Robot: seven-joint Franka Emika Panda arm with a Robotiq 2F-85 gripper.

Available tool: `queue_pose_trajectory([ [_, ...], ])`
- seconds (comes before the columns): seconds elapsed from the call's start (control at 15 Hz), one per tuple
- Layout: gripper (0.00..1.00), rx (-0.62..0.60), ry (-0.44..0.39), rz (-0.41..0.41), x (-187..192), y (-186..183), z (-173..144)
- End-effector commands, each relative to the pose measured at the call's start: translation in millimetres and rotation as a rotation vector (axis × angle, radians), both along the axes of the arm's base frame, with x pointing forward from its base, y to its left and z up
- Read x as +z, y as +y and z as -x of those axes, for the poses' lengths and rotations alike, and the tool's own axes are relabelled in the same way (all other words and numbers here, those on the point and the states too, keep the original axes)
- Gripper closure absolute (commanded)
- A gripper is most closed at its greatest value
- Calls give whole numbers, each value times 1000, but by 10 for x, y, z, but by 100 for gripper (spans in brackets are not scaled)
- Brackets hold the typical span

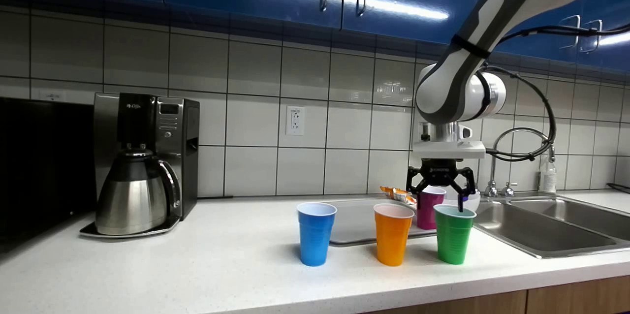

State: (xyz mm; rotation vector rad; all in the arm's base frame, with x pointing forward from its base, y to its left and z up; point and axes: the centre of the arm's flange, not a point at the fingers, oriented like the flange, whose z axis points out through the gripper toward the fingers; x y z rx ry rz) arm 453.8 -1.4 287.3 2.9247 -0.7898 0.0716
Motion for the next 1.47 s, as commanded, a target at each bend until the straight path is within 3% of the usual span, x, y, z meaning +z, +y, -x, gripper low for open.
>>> queue_pose_trajectory([
  [0.0, 0, -15, -15, 18, -146, 47, -86],
  [0.13, 0, -12, -16, 18, -196, 52, -100],
  [0.2, 25, -7, -21, 19, -205, 54, -103],
  [0.33, 32, -1, -23, 19, -214, 57, -108],
  [0.87, 95, 11, -19, 28, -210, 31, -77],
  [0.93, 100, 11, -19, 30, -207, 27, -72],
  [1.4, 99, 12, -2, 35, 34, 0, 4],
])
